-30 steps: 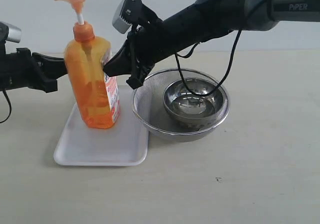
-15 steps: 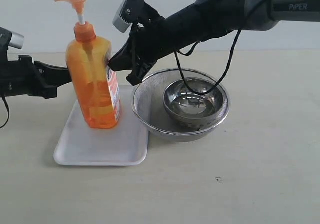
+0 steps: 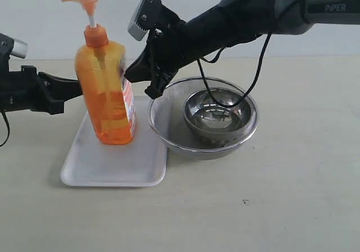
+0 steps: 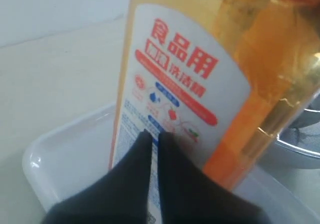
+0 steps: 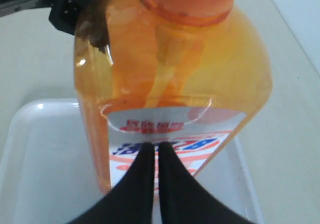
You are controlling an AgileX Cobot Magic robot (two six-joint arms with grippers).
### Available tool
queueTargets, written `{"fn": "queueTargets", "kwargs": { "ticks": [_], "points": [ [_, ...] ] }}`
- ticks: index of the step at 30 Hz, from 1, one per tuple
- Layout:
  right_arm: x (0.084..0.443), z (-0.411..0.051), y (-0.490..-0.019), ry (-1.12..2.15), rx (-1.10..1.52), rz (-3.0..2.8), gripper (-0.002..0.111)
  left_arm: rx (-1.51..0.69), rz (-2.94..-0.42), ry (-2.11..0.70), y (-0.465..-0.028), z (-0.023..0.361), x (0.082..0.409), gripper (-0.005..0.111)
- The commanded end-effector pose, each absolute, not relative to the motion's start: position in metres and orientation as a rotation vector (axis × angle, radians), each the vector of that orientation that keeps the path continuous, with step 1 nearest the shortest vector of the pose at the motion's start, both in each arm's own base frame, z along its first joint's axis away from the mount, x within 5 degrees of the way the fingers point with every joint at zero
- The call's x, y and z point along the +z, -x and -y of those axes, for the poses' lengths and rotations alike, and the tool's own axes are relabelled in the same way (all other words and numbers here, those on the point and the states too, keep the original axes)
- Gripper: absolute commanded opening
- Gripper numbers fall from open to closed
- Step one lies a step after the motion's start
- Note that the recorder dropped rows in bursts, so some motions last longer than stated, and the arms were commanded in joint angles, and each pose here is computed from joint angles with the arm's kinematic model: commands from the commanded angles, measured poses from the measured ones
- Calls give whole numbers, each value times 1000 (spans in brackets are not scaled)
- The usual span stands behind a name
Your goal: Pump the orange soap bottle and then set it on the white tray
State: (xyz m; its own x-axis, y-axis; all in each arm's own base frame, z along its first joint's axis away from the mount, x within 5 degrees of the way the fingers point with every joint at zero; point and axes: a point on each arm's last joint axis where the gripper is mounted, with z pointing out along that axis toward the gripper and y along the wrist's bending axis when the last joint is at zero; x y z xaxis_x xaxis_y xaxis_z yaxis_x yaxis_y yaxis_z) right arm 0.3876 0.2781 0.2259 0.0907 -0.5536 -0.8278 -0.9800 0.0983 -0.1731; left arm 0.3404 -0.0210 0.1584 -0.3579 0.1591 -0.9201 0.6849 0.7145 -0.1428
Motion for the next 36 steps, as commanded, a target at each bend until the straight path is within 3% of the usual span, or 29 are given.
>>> {"fn": "queueTargets", "kwargs": {
  "ticks": [1, 17, 36],
  "points": [
    [233, -274, -388, 1578, 600, -1560, 0, -624, -1867, -616, -337, 8, 170, 5],
    [270, -255, -387, 1553, 453, -1569, 0, -441, -1812, -583, -295, -11, 220, 5],
    [318, -129, -409, 1381, 415, -1707, 0, -429, -1783, -605, -284, -7, 234, 5]
  ]
}}
